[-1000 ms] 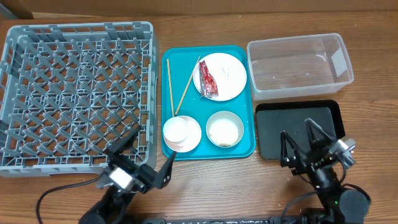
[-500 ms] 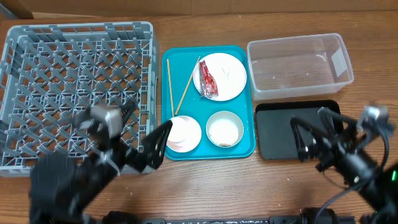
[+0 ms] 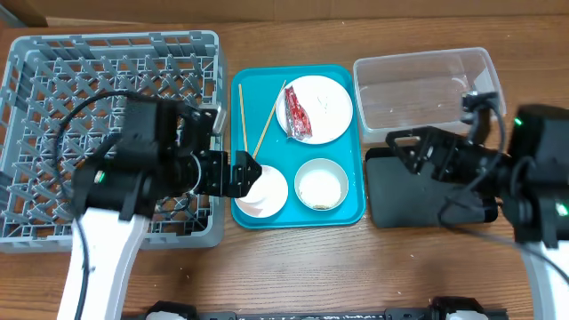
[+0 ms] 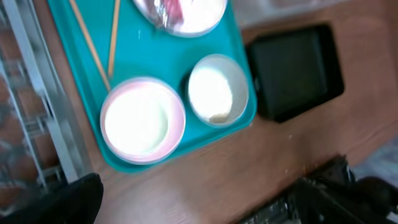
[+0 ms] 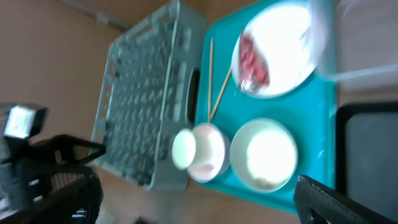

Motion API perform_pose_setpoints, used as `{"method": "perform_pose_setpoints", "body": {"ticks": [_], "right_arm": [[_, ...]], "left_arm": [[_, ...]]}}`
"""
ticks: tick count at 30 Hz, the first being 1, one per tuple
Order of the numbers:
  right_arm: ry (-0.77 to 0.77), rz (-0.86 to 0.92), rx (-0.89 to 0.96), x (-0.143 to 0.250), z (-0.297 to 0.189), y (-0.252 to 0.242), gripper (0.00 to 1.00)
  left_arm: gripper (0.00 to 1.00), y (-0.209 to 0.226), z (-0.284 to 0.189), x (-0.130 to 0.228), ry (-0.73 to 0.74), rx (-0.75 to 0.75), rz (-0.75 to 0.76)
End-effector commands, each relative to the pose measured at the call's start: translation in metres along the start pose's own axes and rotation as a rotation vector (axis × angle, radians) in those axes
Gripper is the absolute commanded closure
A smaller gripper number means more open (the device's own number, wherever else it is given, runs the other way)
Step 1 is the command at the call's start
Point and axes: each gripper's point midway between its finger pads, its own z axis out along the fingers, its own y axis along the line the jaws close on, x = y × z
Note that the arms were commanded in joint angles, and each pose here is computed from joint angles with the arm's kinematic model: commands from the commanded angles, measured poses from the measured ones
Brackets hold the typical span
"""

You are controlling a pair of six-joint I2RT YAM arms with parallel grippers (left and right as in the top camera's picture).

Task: Sort waste into correct bins and load items into the dishwasher
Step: 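Reach both grippers to the white paper cup on the tray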

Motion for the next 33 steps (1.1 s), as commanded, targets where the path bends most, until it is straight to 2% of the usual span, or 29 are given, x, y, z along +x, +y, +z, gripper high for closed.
{"method": "perform_pose_setpoints", "body": {"ticks": [1,4,8,13,14,18,21,23,29,31,33], "right_arm": [[0.162,0.013,-0.049,0.022,0.036,0.019,0.0],[0.279,-0.026,0.055,0.053,0.075,0.019,0.0],[0.295,-0.052,0.285,0.082,0.126,0.01,0.0],[0.318,-0.128,0.266,0.116,0.184,0.035,0.0],[0.312,-0.172,0.253,0.126,0.205,0.042,0.07],[0.264,-0.215,0.343,0.136,0.234,0.028,0.34],[0.254,-0.215,0.41,0.139,0.244,0.012,0.43],[0.264,-0.214,0.422,0.142,0.248,0.007,0.52],[0.263,-0.214,0.465,0.144,0.254,-0.005,0.65],[0.253,-0.218,0.477,0.143,0.256,-0.008,0.66],[0.251,-0.219,0.479,0.142,0.256,-0.009,0.75]], "left_arm": [[0.0,0.012,-0.002,-0.004,0.028,-0.07,-0.025],[0.0,0.032,-0.029,-0.018,-0.052,-0.215,-0.108],[0.0,0.052,-0.075,-0.026,-0.179,-0.374,-0.241],[0.0,0.062,-0.095,-0.012,-0.203,-0.439,-0.311],[0.0,0.066,-0.097,-0.003,-0.187,-0.467,-0.349],[0.0,0.069,-0.102,0.009,-0.179,-0.496,-0.419],[0.0,0.066,-0.106,0.011,-0.196,-0.492,-0.422],[0.0,0.066,-0.108,0.011,-0.205,-0.49,-0.42],[0.0,0.066,-0.108,0.012,-0.202,-0.49,-0.42],[0.0,0.065,-0.108,0.012,-0.199,-0.49,-0.42],[0.0,0.066,-0.108,0.014,-0.194,-0.492,-0.422]]}}
